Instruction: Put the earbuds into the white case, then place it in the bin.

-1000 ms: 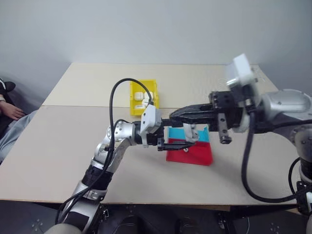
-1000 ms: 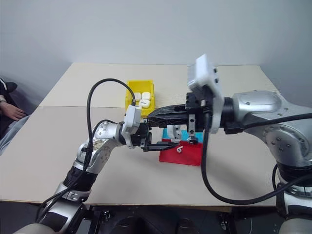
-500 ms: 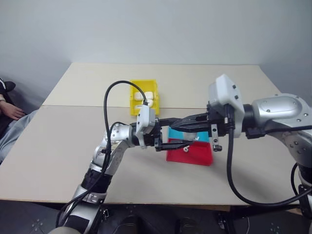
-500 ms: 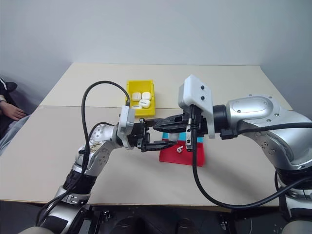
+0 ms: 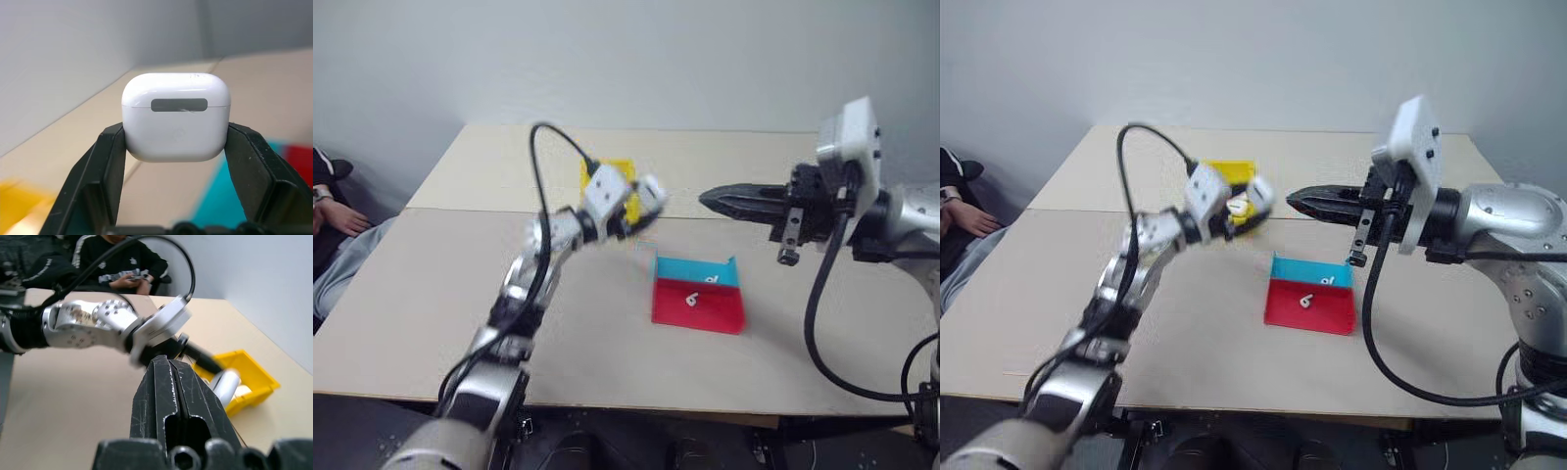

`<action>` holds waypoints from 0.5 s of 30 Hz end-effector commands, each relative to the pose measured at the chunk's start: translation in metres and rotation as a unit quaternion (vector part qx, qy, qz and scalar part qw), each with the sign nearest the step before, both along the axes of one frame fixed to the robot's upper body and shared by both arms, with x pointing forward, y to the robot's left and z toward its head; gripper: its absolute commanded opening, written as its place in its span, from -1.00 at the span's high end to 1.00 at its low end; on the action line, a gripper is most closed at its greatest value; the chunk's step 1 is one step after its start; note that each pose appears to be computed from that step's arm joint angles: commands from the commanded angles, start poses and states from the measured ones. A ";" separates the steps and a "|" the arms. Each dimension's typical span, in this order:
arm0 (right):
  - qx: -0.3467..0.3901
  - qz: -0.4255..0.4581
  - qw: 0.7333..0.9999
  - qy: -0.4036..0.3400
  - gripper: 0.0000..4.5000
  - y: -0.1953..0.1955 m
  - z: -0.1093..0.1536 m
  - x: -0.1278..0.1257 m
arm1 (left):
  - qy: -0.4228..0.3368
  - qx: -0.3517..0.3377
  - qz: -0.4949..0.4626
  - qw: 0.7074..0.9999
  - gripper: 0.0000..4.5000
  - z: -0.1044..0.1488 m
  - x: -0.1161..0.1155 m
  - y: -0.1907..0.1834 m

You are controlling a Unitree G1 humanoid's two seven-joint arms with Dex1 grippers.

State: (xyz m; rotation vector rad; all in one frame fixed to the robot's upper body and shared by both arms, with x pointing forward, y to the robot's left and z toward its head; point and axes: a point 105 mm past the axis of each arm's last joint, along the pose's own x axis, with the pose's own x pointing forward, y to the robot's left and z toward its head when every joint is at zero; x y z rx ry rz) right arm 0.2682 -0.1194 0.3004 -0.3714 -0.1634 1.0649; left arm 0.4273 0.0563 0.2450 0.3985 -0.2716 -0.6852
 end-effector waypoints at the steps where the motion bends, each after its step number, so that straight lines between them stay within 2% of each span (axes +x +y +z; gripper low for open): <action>1: 0.014 -0.013 1.000 -0.023 0.99 0.000 0.004 -0.005 | -0.003 -0.017 0.077 0.997 -0.22 0.003 0.021 0.011; 6: 0.014 -0.030 0.999 -0.008 0.99 0.002 -0.006 -0.002 | 0.033 0.017 0.185 0.982 -0.22 -0.016 0.050 0.018; 12: 0.002 -0.047 0.999 0.001 0.99 0.000 -0.016 -0.001 | 0.036 0.032 0.219 0.975 -0.22 -0.024 0.058 0.018; 15: 0.003 -0.052 0.999 0.004 1.00 -0.002 -0.017 -0.002 | 0.064 0.031 0.216 0.974 -0.71 -0.030 0.059 0.016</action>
